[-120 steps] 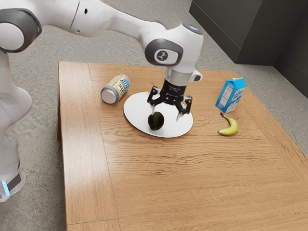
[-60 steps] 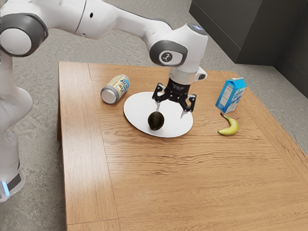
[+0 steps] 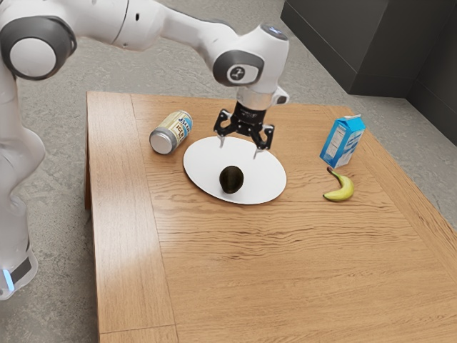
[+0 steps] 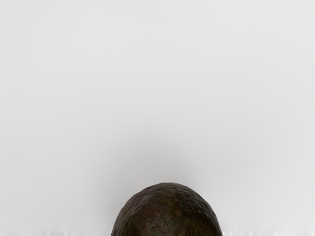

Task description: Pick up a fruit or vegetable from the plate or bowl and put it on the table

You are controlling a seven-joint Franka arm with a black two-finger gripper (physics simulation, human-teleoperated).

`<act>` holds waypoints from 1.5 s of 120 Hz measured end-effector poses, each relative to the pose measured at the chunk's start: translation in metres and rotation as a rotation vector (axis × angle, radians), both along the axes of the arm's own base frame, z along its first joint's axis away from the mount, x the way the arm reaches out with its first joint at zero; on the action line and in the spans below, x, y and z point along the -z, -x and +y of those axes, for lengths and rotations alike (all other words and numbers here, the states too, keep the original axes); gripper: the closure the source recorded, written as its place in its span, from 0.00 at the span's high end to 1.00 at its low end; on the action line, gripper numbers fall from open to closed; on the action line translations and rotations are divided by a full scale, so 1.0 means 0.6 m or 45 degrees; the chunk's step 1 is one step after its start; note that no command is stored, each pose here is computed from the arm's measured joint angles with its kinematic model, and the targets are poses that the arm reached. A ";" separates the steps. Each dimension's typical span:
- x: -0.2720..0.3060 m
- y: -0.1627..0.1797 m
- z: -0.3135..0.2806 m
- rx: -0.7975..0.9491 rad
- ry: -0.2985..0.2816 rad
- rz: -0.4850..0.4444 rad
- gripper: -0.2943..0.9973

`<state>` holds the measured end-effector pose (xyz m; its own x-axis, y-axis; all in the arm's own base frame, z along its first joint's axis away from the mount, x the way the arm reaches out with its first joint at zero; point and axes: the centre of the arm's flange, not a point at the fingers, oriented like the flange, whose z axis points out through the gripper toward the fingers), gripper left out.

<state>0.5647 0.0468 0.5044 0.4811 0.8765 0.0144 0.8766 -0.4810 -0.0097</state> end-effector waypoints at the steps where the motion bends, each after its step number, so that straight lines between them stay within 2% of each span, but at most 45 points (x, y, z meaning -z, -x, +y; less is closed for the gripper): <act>1: 0.001 0.001 -0.001 0.005 0.001 0.001 0.77; 45: 0.050 0.013 -0.042 0.165 0.016 -0.001 0.77; 90: 0.095 0.012 -0.076 0.238 0.044 -0.011 0.77; 123: 0.124 0.011 -0.035 0.196 0.036 -0.009 0.76; 133: 0.130 0.010 -0.019 0.174 0.036 -0.013 0.72; 144: 0.130 0.008 -0.019 0.177 0.037 -0.021 0.61; 155: 0.129 0.006 -0.030 0.194 0.034 -0.028 0.53; 180: 0.116 0.005 -0.038 0.211 0.033 -0.047 0.50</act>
<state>0.5619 0.0238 0.4348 0.6188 0.7854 0.0133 0.7847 -0.6188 0.0356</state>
